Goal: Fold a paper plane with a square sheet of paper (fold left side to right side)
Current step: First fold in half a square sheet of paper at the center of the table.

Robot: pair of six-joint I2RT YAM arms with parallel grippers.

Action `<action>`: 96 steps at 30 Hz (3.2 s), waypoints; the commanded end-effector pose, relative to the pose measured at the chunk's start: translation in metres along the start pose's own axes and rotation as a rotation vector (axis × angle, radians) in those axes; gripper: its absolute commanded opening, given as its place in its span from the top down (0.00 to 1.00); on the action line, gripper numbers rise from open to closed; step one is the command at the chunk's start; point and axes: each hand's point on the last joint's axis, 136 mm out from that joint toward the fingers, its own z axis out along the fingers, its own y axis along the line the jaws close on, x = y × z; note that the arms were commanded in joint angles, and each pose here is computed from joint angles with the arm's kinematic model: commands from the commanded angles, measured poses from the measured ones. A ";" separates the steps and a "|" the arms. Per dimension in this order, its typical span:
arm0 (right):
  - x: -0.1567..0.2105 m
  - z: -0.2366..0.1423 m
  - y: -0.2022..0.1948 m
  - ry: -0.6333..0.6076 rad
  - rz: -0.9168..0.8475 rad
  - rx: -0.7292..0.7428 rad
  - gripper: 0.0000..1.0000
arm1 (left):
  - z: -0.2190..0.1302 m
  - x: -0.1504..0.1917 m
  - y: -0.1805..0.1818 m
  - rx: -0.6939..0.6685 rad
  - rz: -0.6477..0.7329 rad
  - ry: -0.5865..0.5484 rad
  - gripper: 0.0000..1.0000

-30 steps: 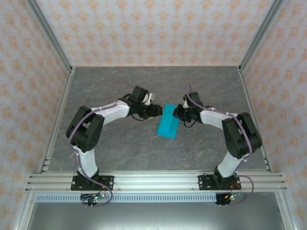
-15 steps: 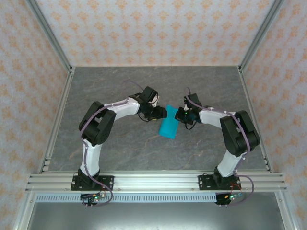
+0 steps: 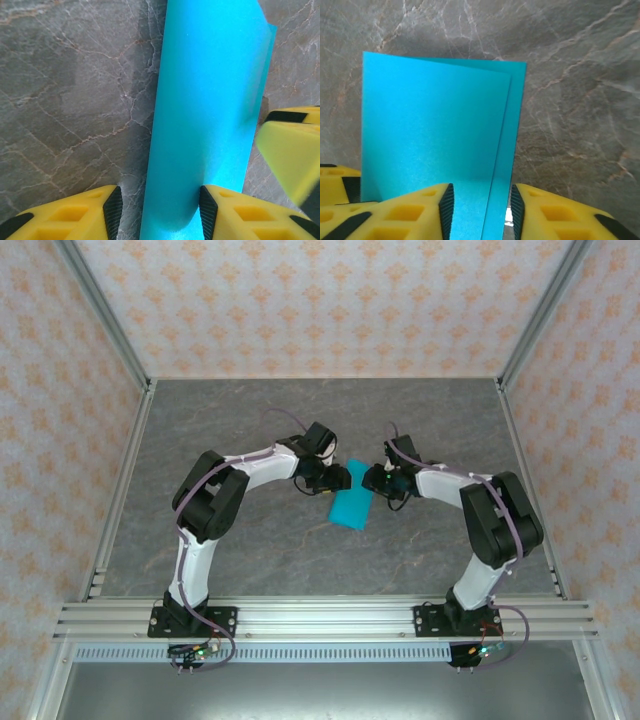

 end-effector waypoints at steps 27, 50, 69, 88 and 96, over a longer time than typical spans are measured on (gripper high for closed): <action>-0.006 -0.090 -0.033 -0.228 -0.028 0.189 0.45 | 0.019 0.008 0.003 -0.108 -0.006 0.045 0.46; 0.000 -0.088 -0.033 -0.211 -0.021 0.174 0.44 | 0.028 0.015 0.010 -0.164 0.009 0.086 0.45; 0.007 -0.081 -0.032 -0.187 -0.005 0.147 0.44 | 0.030 0.017 0.015 -0.193 0.052 0.104 0.44; 0.014 -0.064 -0.022 -0.135 0.032 0.078 0.45 | 0.033 0.017 0.015 -0.201 0.042 0.107 0.44; 0.017 -0.056 -0.017 -0.118 0.031 0.072 0.46 | 0.033 0.019 0.016 -0.204 0.042 0.112 0.44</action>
